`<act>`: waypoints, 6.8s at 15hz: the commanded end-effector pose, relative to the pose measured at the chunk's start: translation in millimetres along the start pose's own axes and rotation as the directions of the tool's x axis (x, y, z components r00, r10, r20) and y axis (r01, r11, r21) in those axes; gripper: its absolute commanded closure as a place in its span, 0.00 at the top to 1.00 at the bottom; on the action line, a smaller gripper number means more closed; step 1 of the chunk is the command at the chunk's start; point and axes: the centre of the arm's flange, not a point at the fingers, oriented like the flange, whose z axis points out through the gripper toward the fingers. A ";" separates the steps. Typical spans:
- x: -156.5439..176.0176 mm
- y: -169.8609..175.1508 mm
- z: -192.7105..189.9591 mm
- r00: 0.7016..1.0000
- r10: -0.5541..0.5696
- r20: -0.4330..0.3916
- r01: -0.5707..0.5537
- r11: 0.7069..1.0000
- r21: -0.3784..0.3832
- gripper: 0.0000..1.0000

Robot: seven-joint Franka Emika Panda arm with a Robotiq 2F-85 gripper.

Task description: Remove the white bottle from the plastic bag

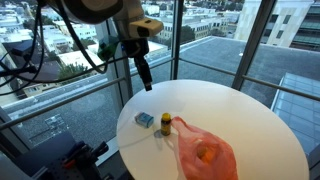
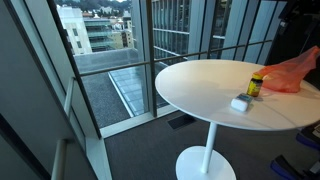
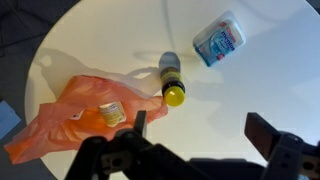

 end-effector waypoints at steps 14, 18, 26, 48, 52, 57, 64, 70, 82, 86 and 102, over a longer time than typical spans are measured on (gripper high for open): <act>76.7 46.9 34.4 0.997 -0.029 -0.072 0.031 0.999 0.020 1.00; 105.6 73.5 58.5 0.997 -0.077 -0.031 0.077 0.997 0.006 1.00; 135.8 119.2 102.9 0.992 -0.120 0.045 0.121 0.993 -0.008 1.00; 120.2 145.6 161.7 0.966 -0.231 0.116 0.236 0.971 -0.031 1.00; 117.7 166.9 176.1 0.960 -0.237 0.150 0.244 0.969 -0.030 1.00; 115.1 186.9 193.7 0.959 -0.220 0.179 0.231 0.972 -0.042 1.00; 123.5 183.5 215.4 0.973 -0.171 0.153 0.185 0.980 -0.080 1.00; 133.6 173.6 231.9 0.986 -0.120 0.117 0.133 0.985 -0.108 1.00; 138.5 131.3 249.0 0.993 -0.089 0.083 0.097 0.991 -0.096 1.00; 138.0 132.1 262.4 0.993 -0.069 0.097 0.079 0.992 -0.103 1.00; 141.7 118.7 236.2 0.997 -0.030 0.066 0.038 0.993 -0.113 0.36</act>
